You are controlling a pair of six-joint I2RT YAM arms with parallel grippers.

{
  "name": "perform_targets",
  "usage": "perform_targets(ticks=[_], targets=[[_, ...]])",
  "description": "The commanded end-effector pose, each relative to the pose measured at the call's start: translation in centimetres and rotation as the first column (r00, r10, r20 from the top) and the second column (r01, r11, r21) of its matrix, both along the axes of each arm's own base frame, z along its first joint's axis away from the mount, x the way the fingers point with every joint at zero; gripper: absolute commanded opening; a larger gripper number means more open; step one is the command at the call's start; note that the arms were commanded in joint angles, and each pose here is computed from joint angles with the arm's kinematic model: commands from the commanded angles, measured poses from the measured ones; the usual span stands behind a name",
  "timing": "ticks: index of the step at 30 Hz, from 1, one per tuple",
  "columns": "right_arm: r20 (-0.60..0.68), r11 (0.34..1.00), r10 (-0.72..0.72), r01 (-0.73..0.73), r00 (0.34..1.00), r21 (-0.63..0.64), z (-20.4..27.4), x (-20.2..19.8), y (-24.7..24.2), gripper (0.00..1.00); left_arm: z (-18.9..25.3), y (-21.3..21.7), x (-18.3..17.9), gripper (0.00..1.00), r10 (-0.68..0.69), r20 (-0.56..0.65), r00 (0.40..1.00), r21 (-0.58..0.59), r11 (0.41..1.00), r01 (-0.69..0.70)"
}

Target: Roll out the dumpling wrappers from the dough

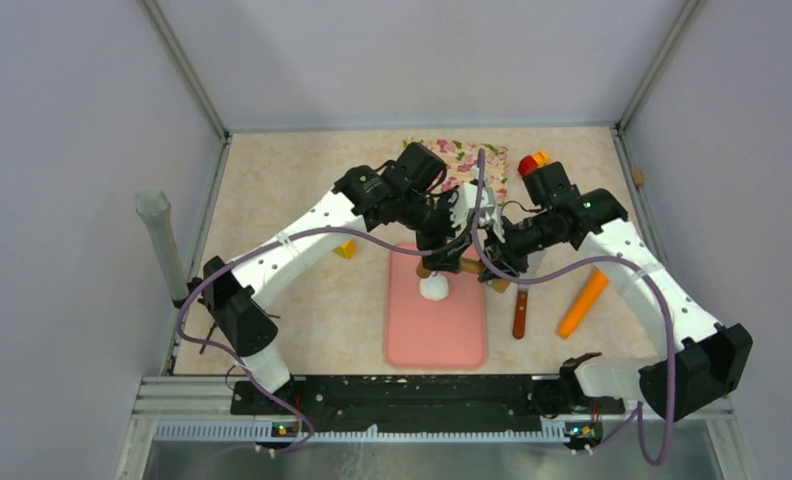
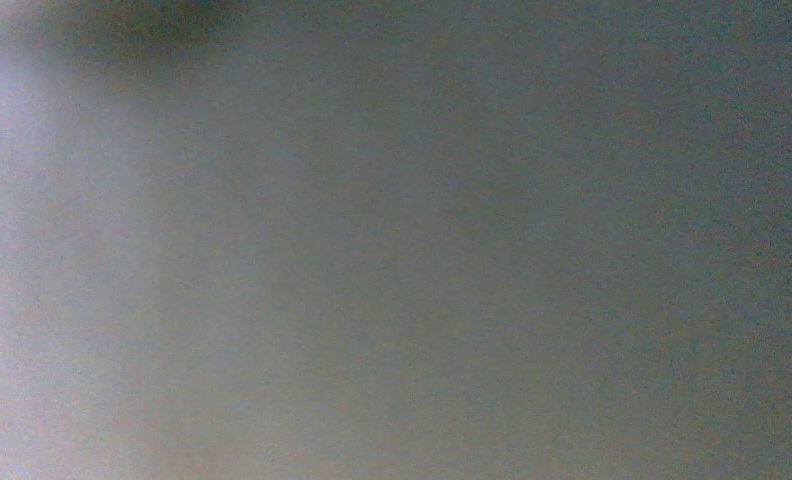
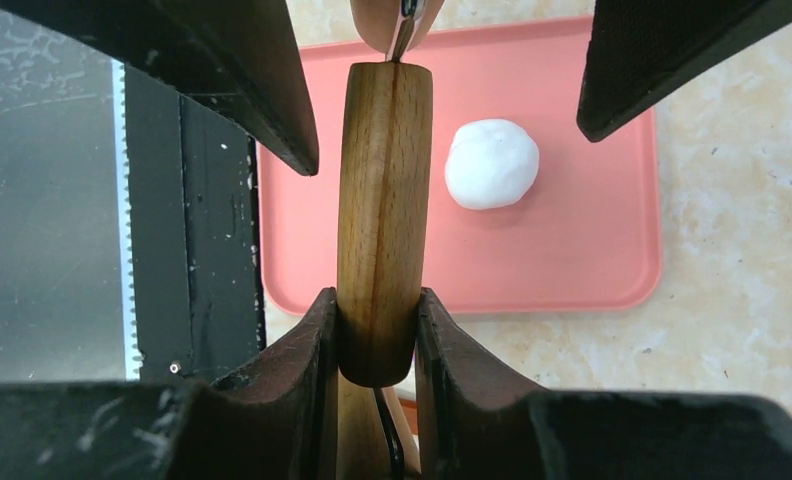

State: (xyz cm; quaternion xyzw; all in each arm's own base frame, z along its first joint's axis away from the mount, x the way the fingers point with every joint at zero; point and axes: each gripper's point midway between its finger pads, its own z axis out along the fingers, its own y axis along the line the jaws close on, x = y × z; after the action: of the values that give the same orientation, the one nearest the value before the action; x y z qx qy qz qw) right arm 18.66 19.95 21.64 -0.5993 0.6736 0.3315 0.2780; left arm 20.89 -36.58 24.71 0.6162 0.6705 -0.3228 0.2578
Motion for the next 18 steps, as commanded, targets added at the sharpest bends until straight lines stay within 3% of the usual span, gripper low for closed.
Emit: perform_targets(ticks=[1,4,7,9,15,16,18], targets=[[0.08,0.98,-0.033,0.017,0.996,0.197,5.5,2.2,1.5,0.0,-2.4,1.0,-3.1,0.8,-0.11,-0.08,0.991,0.097,0.988,0.117],[0.075,0.975,-0.028,0.01,0.997,0.224,6.0,2.1,1.3,0.0,-2.3,1.1,-3.7,0.8,-0.133,-0.101,0.986,0.089,0.986,0.142],[0.09,0.969,-0.012,-0.011,0.996,0.246,6.3,1.8,1.1,0.0,-2.4,1.4,-4.5,0.69,-0.161,-0.136,0.978,0.089,0.981,0.174],[0.102,0.966,-0.013,-0.014,0.995,0.26,6.3,1.8,1.1,0.0,-2.4,1.6,-4.9,0.67,-0.17,-0.155,0.973,0.092,0.978,0.185],[0.124,0.959,-0.027,-0.009,0.992,0.285,6.8,2.1,0.9,0.0,-2.0,2.0,-5.6,0.74,-0.185,-0.197,0.963,0.078,0.976,0.203],[0.124,0.957,-0.03,-0.008,0.992,0.291,7.0,2.2,0.8,0.0,-1.9,2.0,-5.7,0.71,-0.189,-0.203,0.961,0.074,0.976,0.207],[0.122,0.952,-0.038,-0.002,0.992,0.307,7.4,2.4,0.9,0.0,-1.8,2.0,-5.9,0.56,-0.196,-0.213,0.957,0.067,0.974,0.215]])
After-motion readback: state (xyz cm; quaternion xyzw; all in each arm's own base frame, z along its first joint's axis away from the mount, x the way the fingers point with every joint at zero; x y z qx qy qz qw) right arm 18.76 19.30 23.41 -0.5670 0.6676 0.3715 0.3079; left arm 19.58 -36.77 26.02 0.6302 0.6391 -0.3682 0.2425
